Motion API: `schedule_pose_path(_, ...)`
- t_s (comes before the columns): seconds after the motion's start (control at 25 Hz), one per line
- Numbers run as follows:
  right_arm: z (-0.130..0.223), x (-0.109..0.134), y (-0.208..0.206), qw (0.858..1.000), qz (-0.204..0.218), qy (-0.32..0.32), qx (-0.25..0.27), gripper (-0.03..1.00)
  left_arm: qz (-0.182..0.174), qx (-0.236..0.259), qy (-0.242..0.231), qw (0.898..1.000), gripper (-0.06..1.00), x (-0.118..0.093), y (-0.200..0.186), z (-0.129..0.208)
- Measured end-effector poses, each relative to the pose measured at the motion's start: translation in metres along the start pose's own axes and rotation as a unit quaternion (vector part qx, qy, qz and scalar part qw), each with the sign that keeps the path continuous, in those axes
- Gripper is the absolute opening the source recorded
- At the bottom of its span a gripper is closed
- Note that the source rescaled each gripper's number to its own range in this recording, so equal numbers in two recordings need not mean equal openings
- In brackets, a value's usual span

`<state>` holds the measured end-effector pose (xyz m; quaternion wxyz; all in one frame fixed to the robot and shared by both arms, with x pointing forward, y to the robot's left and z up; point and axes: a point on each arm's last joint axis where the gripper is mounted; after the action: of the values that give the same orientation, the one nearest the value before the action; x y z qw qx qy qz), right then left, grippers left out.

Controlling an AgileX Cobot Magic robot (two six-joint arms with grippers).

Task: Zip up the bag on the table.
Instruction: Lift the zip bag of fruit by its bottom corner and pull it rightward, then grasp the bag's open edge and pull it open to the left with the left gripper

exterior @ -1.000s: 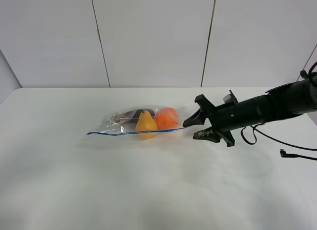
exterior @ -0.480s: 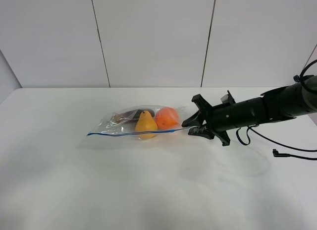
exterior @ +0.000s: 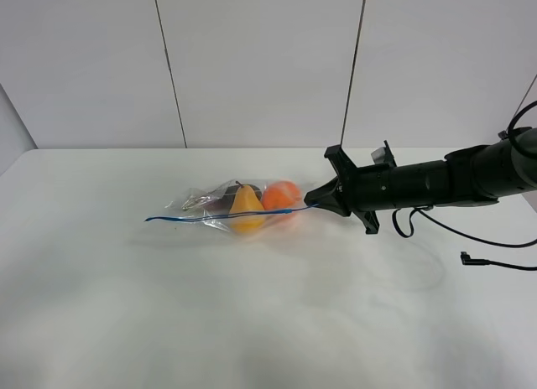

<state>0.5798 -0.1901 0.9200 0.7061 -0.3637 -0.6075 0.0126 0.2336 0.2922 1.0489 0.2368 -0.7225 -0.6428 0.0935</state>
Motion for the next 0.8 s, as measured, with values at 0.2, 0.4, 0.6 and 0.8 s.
schedule_pose_path(0.2,0.001,0.001,0.000,1.000,-0.006,-0.001,0.003,0.00,0.000,0.000,0.000,1.000,0.87,0.000,0.000,0.000)
schedule_pose_path(0.4,0.001,0.001,0.000,1.000,-0.006,-0.002,0.003,0.00,0.014,-0.035,-0.009,0.999,0.87,-0.002,-0.011,-0.011)
schedule_pose_path(0.6,0.000,0.001,0.000,1.000,-0.005,-0.005,0.003,0.00,0.034,-0.070,-0.006,0.997,0.87,-0.002,-0.019,-0.038)
schedule_pose_path(0.8,0.001,0.001,0.000,1.000,-0.004,-0.008,0.004,0.00,0.030,-0.064,-0.004,0.998,0.87,0.010,-0.004,-0.076)
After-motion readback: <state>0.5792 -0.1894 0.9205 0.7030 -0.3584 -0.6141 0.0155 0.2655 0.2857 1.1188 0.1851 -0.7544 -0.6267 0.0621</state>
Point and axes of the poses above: a point on each arm's last joint axis where the gripper is mounted, y pointing out along that axis toward the gripper, x along the wrist's bending axis when the last joint is at zero, z = x × y, and after that the axes turned 12 degrees about y, right-handed
